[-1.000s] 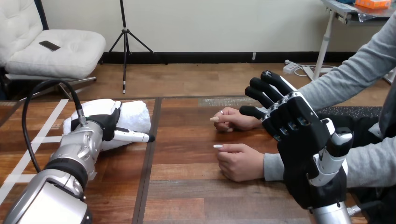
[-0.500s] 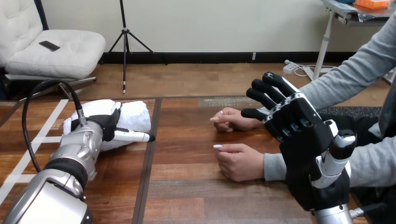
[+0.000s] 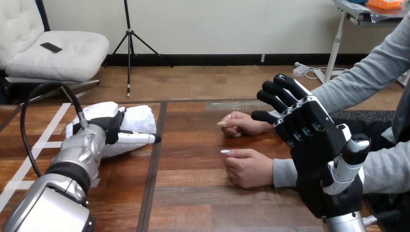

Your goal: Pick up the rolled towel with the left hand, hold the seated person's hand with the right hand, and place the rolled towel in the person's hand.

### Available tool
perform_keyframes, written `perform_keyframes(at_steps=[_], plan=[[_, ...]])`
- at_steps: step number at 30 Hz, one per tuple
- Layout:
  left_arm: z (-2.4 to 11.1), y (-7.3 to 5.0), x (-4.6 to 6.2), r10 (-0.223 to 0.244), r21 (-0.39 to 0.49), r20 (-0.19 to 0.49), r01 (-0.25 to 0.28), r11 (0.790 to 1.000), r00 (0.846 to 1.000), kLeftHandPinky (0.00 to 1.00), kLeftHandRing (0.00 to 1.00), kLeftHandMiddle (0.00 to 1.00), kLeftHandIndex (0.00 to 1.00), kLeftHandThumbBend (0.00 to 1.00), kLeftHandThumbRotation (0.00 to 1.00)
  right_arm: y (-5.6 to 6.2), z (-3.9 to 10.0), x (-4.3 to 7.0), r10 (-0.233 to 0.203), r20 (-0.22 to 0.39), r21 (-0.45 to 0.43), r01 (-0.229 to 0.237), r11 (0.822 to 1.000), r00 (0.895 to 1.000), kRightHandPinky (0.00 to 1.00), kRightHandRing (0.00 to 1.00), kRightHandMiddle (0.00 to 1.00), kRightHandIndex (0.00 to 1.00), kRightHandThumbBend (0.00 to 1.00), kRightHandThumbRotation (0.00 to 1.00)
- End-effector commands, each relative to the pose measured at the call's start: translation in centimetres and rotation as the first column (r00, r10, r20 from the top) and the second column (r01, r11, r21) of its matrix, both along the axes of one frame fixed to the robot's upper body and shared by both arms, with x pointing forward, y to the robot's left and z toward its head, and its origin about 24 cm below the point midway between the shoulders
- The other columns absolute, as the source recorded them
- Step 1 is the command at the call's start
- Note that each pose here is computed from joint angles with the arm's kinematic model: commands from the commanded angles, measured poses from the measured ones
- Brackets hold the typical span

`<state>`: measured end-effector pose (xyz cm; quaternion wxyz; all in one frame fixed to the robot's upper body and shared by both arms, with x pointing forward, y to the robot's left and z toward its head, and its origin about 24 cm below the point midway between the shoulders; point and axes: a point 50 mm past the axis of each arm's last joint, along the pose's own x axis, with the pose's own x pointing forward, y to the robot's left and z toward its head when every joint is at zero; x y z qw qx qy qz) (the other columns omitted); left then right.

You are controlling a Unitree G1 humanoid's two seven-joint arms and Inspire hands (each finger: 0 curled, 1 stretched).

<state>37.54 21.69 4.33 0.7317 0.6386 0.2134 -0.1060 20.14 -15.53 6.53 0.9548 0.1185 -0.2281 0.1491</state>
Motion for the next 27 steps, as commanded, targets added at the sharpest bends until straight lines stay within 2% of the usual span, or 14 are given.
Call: perform_keyframes(at_steps=[1,17,23,27], plan=[[1.02,-0.47,0.63,-0.017,-0.010,0.007,0.017,1.000,1.000,0.81,0.92,0.94,0.92,0.86,0.83,0.16,1.96,0.42,0.007,0.102,0.005,-0.008,1.000,0.995,0.73,0.85,0.84,0.83,1.00,1.00],[1.21,-0.64,0.73,-0.054,0.010,-0.029,0.054,0.998,0.998,0.80,0.89,0.90,0.88,0.85,0.88,0.27,2.21,0.51,0.009,0.111,0.003,-0.010,1.000,0.994,0.74,0.85,0.85,0.83,1.00,1.00],[1.44,-0.77,0.85,-0.066,0.015,-0.047,0.067,0.998,0.997,0.76,0.85,0.88,0.87,0.83,0.88,0.28,2.32,0.53,0.014,0.116,0.002,-0.014,1.000,0.993,0.73,0.85,0.85,0.83,1.00,1.00],[1.64,-0.87,0.94,-0.083,0.020,-0.074,0.085,0.996,0.994,0.69,0.79,0.84,0.85,0.82,0.90,0.23,2.37,0.56,0.018,0.119,0.006,-0.019,1.000,0.993,0.73,0.85,0.85,0.83,1.00,1.00]])
